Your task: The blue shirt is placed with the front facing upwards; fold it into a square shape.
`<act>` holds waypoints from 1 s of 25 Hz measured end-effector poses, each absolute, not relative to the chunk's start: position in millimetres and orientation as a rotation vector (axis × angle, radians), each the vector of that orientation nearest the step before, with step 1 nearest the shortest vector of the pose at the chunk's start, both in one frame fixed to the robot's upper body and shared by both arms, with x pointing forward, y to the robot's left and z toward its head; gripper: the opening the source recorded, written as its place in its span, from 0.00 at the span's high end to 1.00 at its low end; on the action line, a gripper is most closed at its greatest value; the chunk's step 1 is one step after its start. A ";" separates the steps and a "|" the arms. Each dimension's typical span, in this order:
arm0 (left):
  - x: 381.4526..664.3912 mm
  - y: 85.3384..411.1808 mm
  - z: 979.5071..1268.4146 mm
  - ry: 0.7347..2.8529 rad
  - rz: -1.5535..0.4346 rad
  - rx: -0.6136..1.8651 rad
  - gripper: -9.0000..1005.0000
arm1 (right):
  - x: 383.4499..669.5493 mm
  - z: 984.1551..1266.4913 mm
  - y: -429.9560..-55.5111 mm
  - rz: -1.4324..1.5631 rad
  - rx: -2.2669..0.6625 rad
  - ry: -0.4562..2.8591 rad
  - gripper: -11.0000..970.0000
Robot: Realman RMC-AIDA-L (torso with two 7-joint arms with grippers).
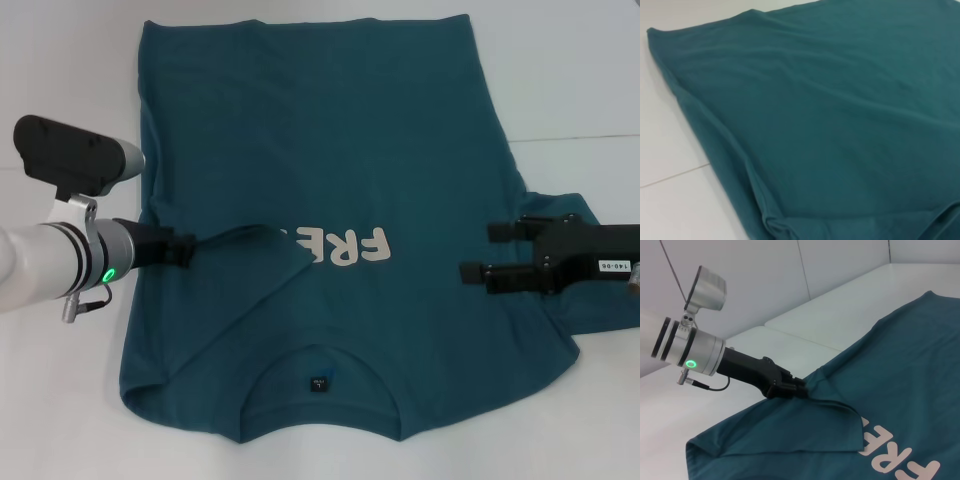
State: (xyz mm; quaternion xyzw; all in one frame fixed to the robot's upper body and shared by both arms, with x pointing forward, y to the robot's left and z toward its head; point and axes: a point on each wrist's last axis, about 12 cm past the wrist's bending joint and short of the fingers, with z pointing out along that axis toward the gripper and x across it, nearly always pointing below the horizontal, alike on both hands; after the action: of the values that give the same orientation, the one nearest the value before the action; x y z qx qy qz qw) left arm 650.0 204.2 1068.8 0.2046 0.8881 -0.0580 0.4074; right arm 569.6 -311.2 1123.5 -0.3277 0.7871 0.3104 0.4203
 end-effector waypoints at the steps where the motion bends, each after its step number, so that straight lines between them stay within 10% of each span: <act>1: 649.6 204.3 1068.3 2.239 -0.145 0.516 0.83 | 569.7 1123.6 -311.1 0.778 -0.822 1.972 0.05; 12: 647.8 201.8 1061.9 2.244 -0.117 0.537 0.38 | 571.7 1124.8 -308.1 0.781 -0.828 1.966 0.05; 25: 655.1 184.9 1065.8 2.187 -0.047 0.619 0.35 | 575.1 1126.1 -306.7 0.765 -0.829 1.964 0.05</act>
State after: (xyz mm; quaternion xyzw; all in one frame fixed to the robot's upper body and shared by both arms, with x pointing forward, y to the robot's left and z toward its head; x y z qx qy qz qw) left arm 655.1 184.9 1065.8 0.2472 0.8727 -0.0188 0.4207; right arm 575.1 -306.7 1126.1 -0.3314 0.7851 0.3060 0.4244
